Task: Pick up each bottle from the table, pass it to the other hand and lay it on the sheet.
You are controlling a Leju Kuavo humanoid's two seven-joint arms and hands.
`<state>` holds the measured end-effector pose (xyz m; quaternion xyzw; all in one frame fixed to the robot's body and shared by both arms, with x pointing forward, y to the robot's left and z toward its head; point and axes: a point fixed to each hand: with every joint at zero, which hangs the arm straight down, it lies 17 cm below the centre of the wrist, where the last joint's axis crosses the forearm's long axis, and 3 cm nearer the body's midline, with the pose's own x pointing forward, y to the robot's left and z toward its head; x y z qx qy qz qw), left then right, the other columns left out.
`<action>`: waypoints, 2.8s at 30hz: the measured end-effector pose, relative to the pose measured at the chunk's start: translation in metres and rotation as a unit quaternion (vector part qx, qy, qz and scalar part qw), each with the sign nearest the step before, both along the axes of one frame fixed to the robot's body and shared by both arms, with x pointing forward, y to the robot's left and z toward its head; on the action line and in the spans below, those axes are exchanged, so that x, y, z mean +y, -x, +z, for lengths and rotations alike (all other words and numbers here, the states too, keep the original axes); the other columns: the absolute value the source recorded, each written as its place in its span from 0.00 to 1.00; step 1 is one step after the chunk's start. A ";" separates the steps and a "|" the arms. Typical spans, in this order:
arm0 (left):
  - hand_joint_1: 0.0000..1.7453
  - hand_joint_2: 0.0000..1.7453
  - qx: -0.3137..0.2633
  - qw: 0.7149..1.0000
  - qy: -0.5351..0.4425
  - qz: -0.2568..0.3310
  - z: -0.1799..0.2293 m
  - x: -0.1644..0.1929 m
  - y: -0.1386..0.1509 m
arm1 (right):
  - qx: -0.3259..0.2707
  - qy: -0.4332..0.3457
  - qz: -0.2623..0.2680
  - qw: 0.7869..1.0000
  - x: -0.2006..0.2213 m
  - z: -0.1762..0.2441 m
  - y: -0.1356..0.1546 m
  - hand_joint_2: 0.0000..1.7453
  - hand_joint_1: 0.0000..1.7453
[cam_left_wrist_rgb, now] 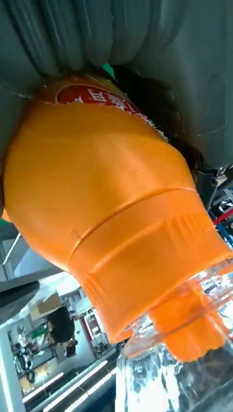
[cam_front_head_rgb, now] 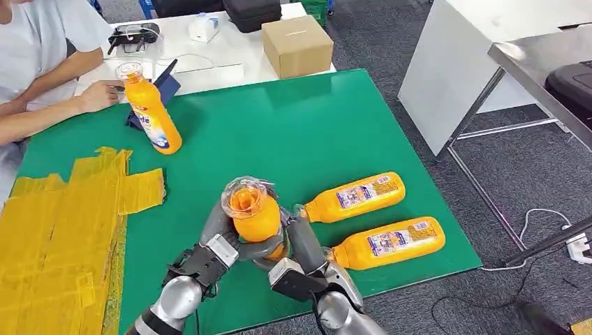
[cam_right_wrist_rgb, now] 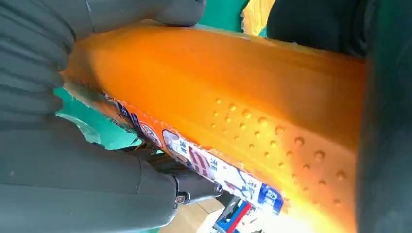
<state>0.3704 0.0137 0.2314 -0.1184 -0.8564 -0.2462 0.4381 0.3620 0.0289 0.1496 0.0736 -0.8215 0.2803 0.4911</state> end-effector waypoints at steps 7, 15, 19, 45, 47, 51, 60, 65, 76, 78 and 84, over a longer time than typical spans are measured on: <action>1.00 1.00 -0.032 0.998 -0.003 0.060 0.013 0.023 -0.012 | -0.009 -0.043 -0.010 0.999 -0.009 0.021 0.002 1.00 0.00; 1.00 1.00 -0.126 0.954 -0.124 0.241 0.025 0.105 -0.056 | -0.066 -0.112 -0.037 0.991 -0.046 0.089 0.009 1.00 0.00; 1.00 1.00 -0.182 0.898 -0.226 0.330 0.028 0.132 -0.072 | -0.111 -0.131 -0.061 0.983 -0.065 0.115 0.014 1.00 0.00; 1.00 1.00 -0.079 0.553 -0.727 0.400 -0.133 0.398 -0.144 | -0.086 -0.185 -0.171 0.964 -0.183 0.146 -0.002 1.00 0.00; 1.00 1.00 -0.042 0.561 -0.735 0.379 -0.156 0.399 -0.141 | -0.085 -0.184 -0.174 0.964 -0.184 0.145 -0.003 1.00 0.00; 1.00 1.00 -0.014 0.570 -0.738 0.361 -0.179 0.395 -0.135 | -0.082 -0.185 -0.175 0.964 -0.184 0.144 -0.003 1.00 0.00; 0.01 1.00 0.004 0.592 -0.722 0.358 -0.188 0.389 -0.135 | -0.082 -0.179 -0.179 0.964 -0.184 0.143 -0.003 1.00 0.00; 0.00 1.00 0.048 0.641 -0.685 0.343 -0.207 0.366 -0.136 | -0.084 -0.176 -0.188 0.963 -0.185 0.144 -0.004 1.00 0.00; 0.00 1.00 0.043 0.697 -0.605 0.383 -0.193 0.338 -0.132 | -0.082 -0.168 -0.192 0.964 -0.183 0.141 -0.004 1.00 0.00; 0.00 1.00 0.042 0.703 -0.596 0.386 -0.189 0.333 -0.131 | -0.081 -0.167 -0.192 0.964 -0.183 0.139 -0.004 1.00 0.00; 0.00 1.00 0.036 0.718 -0.575 0.391 -0.181 0.325 -0.128 | -0.081 -0.166 -0.193 0.964 -0.183 0.139 -0.004 1.00 0.00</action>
